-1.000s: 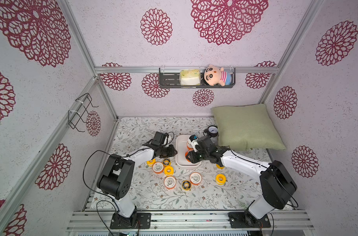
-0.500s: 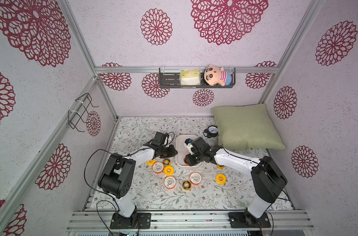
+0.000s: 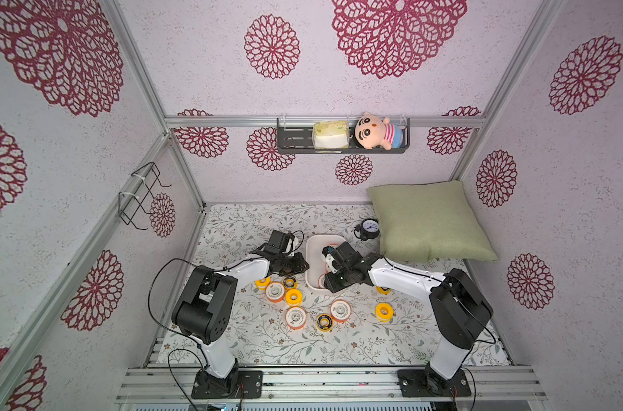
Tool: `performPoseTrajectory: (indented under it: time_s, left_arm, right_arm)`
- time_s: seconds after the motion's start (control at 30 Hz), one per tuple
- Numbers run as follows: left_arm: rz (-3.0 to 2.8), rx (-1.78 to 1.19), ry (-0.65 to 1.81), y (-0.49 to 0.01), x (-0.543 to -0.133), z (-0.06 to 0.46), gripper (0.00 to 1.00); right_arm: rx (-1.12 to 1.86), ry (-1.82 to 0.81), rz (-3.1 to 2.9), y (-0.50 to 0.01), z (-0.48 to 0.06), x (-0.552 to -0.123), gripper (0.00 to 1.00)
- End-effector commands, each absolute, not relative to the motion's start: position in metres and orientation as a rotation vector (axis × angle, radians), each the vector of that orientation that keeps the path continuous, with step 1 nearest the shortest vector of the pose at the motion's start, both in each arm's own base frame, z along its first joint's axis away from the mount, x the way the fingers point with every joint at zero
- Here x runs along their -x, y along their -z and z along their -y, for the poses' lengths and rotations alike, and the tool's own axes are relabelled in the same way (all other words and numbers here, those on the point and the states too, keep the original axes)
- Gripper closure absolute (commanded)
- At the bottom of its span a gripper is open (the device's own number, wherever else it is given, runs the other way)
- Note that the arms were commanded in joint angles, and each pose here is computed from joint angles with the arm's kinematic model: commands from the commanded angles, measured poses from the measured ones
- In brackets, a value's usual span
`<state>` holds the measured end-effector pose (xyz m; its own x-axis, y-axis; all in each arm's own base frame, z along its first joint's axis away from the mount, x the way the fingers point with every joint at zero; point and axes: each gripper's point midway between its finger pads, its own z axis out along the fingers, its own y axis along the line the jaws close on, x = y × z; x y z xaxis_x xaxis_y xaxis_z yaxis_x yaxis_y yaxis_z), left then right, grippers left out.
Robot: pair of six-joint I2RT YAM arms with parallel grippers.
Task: Put the sealing tape into the storage box
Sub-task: Place the sealing tape in the storage box.
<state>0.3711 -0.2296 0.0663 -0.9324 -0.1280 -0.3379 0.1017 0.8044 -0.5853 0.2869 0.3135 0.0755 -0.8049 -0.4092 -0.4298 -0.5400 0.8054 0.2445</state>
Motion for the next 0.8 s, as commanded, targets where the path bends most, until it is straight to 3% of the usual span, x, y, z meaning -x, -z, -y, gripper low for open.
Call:
performPoseTrajectory:
  time_s: [0.0,0.4,0.77]
  left_arm:
    - [-2.622,-0.001,0.891,-0.067,-0.374,0.234,0.77]
    - [-2.631,-0.004,0.887,-0.064,-0.374,0.235,0.77]
    - [-2.649,0.004,0.860,-0.058,-0.374,0.233,0.77]
  right_arm:
    - [0.762,-0.537,-2.576,-0.093,-0.325,-0.292,0.64]
    - [0.786,-0.564,-2.590,-0.079,-0.347,-0.302,0.72]
    - [0.742,-0.456,-2.664,-0.055,-0.331,-0.302,0.77]
